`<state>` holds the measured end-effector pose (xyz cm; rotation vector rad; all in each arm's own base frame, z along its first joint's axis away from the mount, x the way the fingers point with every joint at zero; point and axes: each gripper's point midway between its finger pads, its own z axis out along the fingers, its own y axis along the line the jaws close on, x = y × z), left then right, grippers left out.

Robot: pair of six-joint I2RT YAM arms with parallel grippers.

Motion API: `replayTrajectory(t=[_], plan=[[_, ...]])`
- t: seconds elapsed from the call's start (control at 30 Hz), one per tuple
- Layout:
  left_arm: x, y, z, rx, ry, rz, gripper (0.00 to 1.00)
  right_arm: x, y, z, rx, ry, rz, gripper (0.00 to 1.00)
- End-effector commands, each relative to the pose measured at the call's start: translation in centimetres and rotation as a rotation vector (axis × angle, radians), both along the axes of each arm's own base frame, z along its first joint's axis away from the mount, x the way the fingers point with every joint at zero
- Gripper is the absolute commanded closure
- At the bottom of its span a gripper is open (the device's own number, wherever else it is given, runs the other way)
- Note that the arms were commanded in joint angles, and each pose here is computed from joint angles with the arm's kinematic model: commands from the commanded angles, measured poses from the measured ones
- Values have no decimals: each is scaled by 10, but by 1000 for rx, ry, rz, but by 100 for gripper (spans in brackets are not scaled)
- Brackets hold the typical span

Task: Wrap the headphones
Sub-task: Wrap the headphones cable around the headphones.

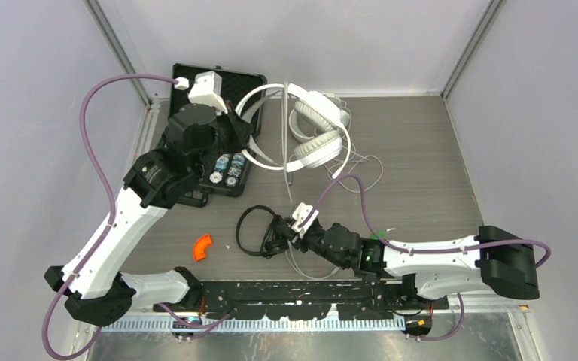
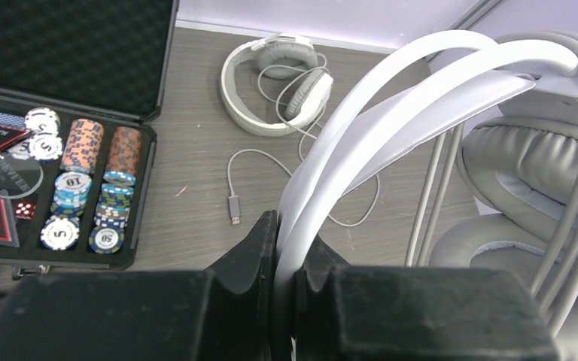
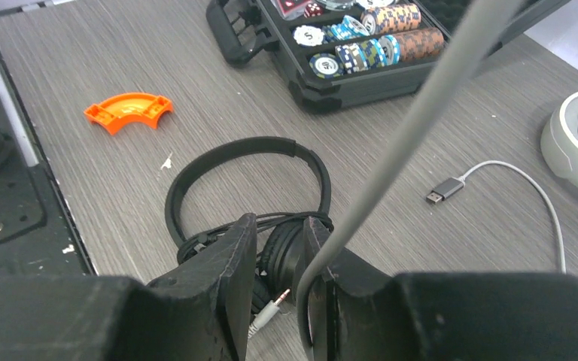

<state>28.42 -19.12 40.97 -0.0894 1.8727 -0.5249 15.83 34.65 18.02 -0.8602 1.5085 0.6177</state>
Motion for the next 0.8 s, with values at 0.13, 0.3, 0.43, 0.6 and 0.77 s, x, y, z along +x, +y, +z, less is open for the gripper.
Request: replayTrajectory(t=[0.13, 0.3, 0.43, 0.6, 0.77], plan=[[-5, -6, 83, -244, -159, -23, 100, 6, -5, -6, 67, -36, -48, 66], [-9, -11, 85, -269, -147, -52, 100, 5, -16, -35, 59, -2, -69, 66], [-15, -15, 89, -301, -140, -80, 100, 6, -25, -56, 44, 15, -99, 66], [-18, -13, 95, -317, -152, -84, 100, 9, -31, -71, 38, 39, -135, 66], [-21, -14, 98, -328, -148, -98, 100, 9, -39, -79, 82, 92, -174, 69]])
